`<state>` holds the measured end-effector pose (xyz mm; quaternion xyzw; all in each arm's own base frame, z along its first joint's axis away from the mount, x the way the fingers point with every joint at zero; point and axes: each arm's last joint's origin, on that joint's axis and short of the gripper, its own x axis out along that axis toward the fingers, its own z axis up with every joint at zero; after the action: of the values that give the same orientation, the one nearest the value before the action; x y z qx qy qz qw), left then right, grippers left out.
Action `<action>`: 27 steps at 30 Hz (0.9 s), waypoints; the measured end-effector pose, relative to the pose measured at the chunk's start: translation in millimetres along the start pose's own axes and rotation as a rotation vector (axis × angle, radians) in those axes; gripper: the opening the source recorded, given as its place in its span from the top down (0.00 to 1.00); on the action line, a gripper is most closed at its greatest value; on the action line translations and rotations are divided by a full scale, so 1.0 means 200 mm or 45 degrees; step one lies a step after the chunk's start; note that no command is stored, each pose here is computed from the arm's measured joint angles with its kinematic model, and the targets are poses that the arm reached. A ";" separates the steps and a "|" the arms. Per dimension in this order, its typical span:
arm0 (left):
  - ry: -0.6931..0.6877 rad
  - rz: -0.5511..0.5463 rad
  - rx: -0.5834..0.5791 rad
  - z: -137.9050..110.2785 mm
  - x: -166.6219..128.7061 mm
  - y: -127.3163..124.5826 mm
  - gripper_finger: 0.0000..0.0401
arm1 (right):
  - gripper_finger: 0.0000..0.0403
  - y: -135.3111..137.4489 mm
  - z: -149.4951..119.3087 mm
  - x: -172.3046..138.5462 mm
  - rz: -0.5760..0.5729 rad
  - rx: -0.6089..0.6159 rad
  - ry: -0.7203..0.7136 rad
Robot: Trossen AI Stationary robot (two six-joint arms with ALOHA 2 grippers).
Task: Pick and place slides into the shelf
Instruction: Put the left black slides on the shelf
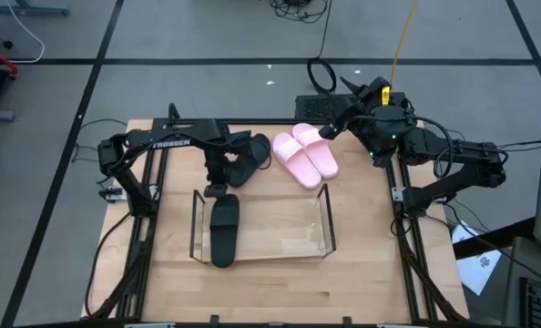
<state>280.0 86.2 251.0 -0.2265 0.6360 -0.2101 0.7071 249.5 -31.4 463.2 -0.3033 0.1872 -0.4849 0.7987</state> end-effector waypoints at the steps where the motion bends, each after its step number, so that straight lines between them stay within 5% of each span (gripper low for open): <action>1: 0.007 0.021 -0.030 0.00 0.00 0.00 0.68 | 0.51 0.00 0.00 0.00 0.000 0.000 0.000; 11: 0.060 0.149 -0.208 -0.01 0.00 0.01 0.68 | 0.51 0.00 0.00 0.00 0.000 -0.003 0.000; 18: 0.018 -0.054 -0.024 0.02 0.04 -0.06 0.68 | 0.51 0.00 0.00 0.00 0.000 -0.003 0.000; 27: 0.028 0.018 0.073 0.05 0.09 -0.11 0.68 | 0.51 0.00 0.00 0.00 0.001 -0.003 0.000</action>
<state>291.8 58.9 250.4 -0.1994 0.6390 -0.2255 0.7078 249.5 -31.5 463.2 -0.3043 0.1879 -0.4844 0.7984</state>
